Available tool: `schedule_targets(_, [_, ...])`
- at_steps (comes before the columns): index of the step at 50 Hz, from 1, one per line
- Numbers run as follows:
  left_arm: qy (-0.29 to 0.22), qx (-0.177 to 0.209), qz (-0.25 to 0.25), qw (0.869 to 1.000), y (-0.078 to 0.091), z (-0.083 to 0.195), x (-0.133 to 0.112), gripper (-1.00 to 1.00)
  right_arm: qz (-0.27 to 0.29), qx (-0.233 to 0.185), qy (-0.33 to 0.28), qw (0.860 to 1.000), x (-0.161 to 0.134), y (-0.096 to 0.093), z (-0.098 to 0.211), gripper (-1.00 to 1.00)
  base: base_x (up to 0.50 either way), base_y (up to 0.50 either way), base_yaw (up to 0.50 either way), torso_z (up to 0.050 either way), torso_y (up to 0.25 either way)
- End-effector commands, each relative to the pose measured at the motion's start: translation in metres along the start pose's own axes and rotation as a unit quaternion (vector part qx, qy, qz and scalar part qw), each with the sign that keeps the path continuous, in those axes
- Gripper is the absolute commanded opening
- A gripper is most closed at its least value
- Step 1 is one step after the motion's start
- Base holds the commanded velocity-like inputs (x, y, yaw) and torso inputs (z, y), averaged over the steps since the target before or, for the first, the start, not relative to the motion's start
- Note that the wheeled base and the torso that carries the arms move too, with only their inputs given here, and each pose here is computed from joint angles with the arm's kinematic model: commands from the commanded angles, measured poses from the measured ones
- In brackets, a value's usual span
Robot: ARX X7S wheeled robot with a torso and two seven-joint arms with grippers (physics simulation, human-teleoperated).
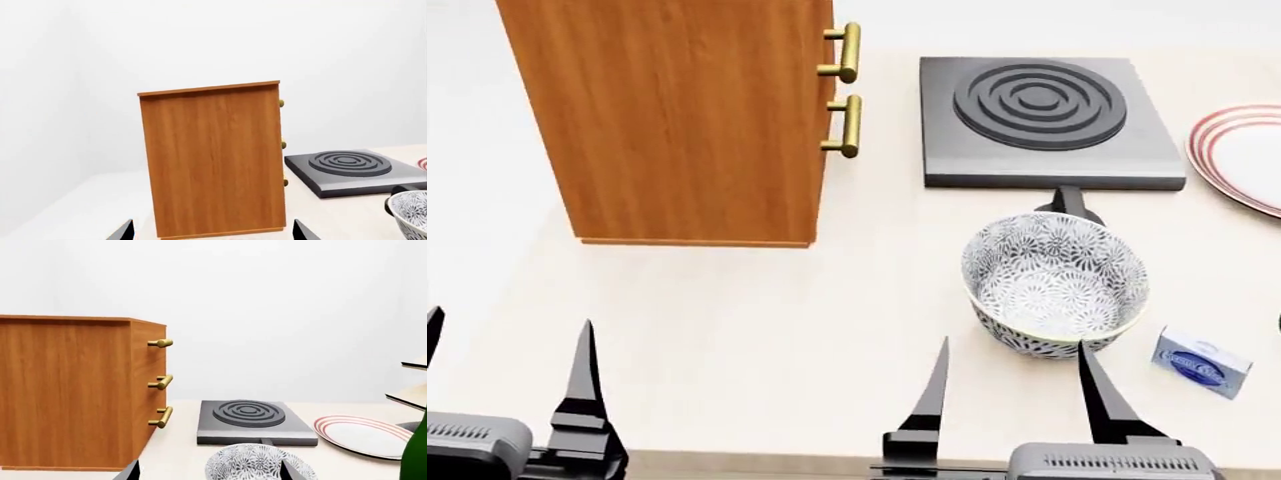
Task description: Put the bowl on the top of the cabinet.
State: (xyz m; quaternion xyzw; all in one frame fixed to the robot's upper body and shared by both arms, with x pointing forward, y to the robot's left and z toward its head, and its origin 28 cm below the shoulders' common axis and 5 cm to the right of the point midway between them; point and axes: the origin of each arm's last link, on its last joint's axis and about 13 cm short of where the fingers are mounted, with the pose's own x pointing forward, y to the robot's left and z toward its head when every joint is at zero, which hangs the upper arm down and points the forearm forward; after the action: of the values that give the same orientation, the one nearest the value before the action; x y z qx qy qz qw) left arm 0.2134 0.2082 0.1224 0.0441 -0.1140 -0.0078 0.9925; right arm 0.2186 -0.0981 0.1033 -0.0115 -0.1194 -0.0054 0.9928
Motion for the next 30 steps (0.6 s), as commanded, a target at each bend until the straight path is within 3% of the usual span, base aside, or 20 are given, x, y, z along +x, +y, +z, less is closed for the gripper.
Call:
schedule_targets(1, [-0.001, -0.002, -0.001, 1.000, -0.0004, 0.0002, 0.0004, 1.00, 0.000, 0.002, -0.001, 1.000, 0.0003, 0.0003, 0.0002, 1.00, 0.00, 0.00, 0.00, 0.000, 0.000])
schedule_targets(6, [-0.001, -0.003, 0.001, 1.000, 0.0003, -0.0007, -0.0009, 1.00, 0.006, 0.005, 0.001, 1.000, -0.0007, 0.0002, -0.0004, 1.00, 0.00, 0.12, 0.00, 0.000, 0.000])
schedule_targets(20, [-0.002, -0.004, 0.002, 1.000, 0.0019, 0.0000, -0.0053, 1.00, 0.009, -0.001, -0.002, 1.000, -0.0038, 0.0026, 0.0010, 1.00, 0.00, 0.47, 0.00, 0.000, 0.000])
schedule_targets(30, [-0.001, -0.005, 0.003, 1.000, 0.0029, -0.0007, -0.0067, 1.00, 0.008, 0.002, 0.004, 1.000, -0.0044, 0.0041, 0.0010, 1.00, 0.00, 0.04, 0.00, 0.000, 0.000])
